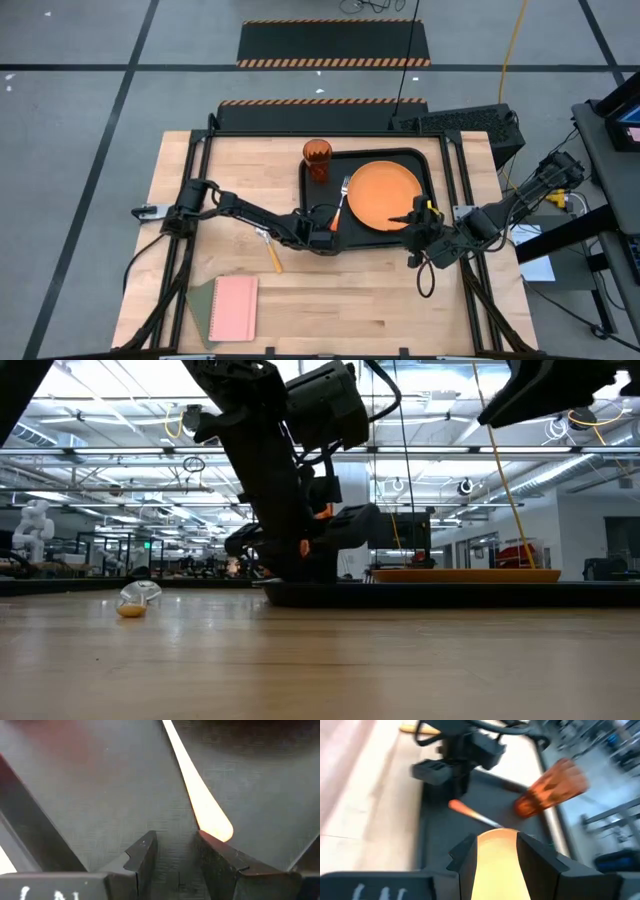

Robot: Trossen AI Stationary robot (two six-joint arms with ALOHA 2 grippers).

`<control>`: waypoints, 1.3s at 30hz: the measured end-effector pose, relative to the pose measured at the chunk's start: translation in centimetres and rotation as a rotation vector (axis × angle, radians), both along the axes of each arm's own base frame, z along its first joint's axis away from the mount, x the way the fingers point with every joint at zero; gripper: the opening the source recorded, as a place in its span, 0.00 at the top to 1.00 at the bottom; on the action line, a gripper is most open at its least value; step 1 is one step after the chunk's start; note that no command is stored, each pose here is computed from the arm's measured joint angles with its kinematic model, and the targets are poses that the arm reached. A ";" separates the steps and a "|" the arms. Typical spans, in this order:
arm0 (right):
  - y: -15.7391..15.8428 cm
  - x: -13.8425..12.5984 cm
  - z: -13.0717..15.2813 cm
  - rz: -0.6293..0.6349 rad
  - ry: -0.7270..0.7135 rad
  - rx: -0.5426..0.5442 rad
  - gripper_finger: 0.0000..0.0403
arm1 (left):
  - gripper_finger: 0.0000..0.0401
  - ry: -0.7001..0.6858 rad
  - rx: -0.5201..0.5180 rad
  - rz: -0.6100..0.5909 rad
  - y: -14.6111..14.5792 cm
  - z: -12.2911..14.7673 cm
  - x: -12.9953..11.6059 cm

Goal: Pick and place plate/cup/fork/spoon on tray
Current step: Put the orange fork on the black serving tray to the left of the orange plate

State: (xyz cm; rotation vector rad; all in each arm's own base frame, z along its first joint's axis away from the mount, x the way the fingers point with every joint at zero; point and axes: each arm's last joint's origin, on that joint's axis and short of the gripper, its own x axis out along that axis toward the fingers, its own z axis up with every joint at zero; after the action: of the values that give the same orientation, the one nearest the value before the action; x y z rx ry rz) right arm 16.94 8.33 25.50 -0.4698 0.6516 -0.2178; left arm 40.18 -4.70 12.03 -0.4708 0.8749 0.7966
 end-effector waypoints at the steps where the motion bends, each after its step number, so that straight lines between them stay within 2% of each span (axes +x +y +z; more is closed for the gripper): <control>1: 0.1 0.0 -0.2 0.000 0.002 0.033 0.68 | 0.64 0.007 0.002 0.002 0.2 0.0 0.0; 7: 0.0 -0.4 -2.2 -0.029 0.043 0.151 0.68 | 0.64 0.061 0.027 -0.021 1.4 -0.1 -0.1; 12: -0.4 -1.2 -3.7 -0.116 0.099 0.235 0.68 | 0.64 0.143 0.049 -0.014 2.6 -0.1 -0.7; 15: -0.7 -1.7 -4.8 -0.162 0.146 0.269 0.68 | 0.64 0.177 0.060 -0.057 3.0 -0.1 -0.8; 22: -1.2 -2.9 -7.4 -0.222 0.254 0.346 0.68 | 0.64 0.229 0.036 -0.116 3.3 2.2 -2.0; 26: -1.2 -3.3 -8.0 -0.240 0.309 0.401 0.68 | 0.64 0.165 0.064 -0.126 3.3 4.8 -2.3; 29: -1.2 -3.8 -8.3 -0.240 0.402 0.455 0.68 | 0.64 0.104 0.060 -0.093 3.6 5.9 -2.3; 32: -1.4 -4.3 -8.5 -0.264 0.476 0.472 0.68 | 0.64 -0.039 0.052 -0.053 3.9 7.1 -1.5; 36: -1.7 -5.0 -8.7 -0.314 0.541 0.455 0.68 | 0.64 -0.157 0.060 -0.084 4.1 7.6 -0.3; 39: -1.8 -5.2 -8.7 -0.326 0.552 0.447 0.68 | 0.64 -0.175 0.048 -0.068 4.3 7.2 0.0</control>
State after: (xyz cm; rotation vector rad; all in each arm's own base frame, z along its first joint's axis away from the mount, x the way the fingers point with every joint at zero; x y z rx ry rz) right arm 11.78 6.51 16.81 0.0212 1.2854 -0.2424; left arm 40.20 -0.38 19.21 -0.4592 0.7046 0.7015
